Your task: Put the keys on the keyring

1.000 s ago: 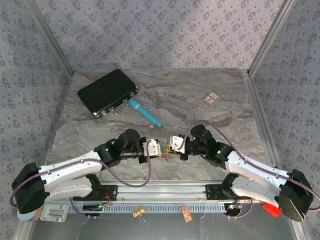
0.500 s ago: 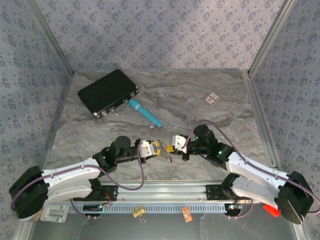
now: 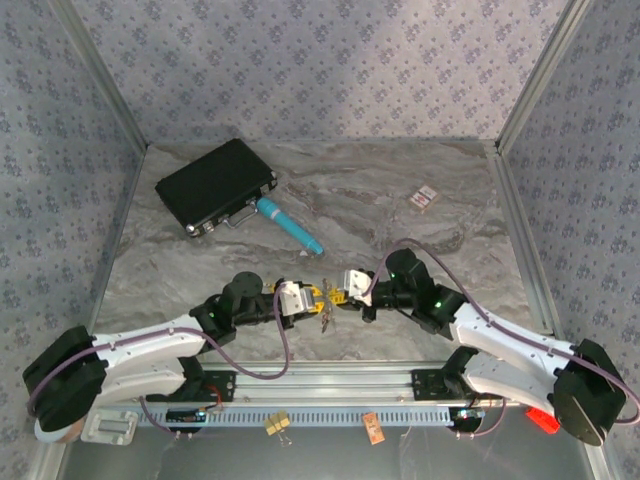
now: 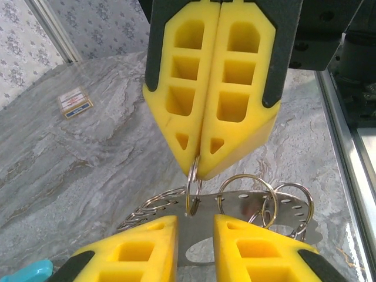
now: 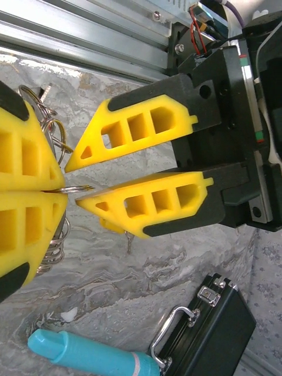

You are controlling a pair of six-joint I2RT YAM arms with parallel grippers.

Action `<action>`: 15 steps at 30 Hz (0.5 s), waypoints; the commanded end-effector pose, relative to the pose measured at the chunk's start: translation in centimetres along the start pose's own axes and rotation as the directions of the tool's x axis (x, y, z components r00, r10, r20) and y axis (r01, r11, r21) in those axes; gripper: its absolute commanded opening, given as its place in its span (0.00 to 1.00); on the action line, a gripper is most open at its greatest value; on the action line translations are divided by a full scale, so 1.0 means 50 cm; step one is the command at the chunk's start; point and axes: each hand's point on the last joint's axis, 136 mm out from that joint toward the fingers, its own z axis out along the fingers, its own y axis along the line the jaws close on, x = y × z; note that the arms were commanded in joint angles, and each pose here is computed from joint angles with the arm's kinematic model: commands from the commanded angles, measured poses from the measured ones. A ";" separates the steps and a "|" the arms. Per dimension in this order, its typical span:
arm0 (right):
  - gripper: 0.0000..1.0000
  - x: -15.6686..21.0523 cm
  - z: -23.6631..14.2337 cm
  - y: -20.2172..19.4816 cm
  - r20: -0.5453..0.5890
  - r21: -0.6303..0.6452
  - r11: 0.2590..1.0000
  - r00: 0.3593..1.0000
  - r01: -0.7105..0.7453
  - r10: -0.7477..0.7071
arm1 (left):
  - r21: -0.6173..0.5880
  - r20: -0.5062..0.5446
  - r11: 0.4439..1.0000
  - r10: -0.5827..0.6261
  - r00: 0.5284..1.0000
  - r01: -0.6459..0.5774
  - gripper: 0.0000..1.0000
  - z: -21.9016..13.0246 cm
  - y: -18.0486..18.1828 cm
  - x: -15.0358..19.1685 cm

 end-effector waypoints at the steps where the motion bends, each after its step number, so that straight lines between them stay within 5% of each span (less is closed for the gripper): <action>1: 0.00 -0.017 0.004 0.008 0.045 -0.022 1.000 0.999 -0.002 0.003 | 0.013 0.059 1.000 -0.007 0.998 0.006 0.21 -0.002 0.002 -0.025; 8: 0.00 -0.019 0.013 0.009 0.052 -0.027 1.000 0.999 -0.002 0.003 | 0.033 0.056 0.999 -0.012 0.998 0.010 0.17 -0.001 -0.003 -0.025; 13: 0.00 -0.010 0.015 0.009 0.030 -0.023 1.000 1.000 0.000 0.000 | 0.024 0.058 1.000 -0.004 0.998 0.003 0.04 -0.003 0.000 -0.028; 15: 0.12 0.004 0.010 -0.004 -0.013 0.027 1.000 1.000 0.012 -0.012 | 0.010 0.048 1.000 0.005 0.999 -0.006 0.00 -0.006 0.006 -0.032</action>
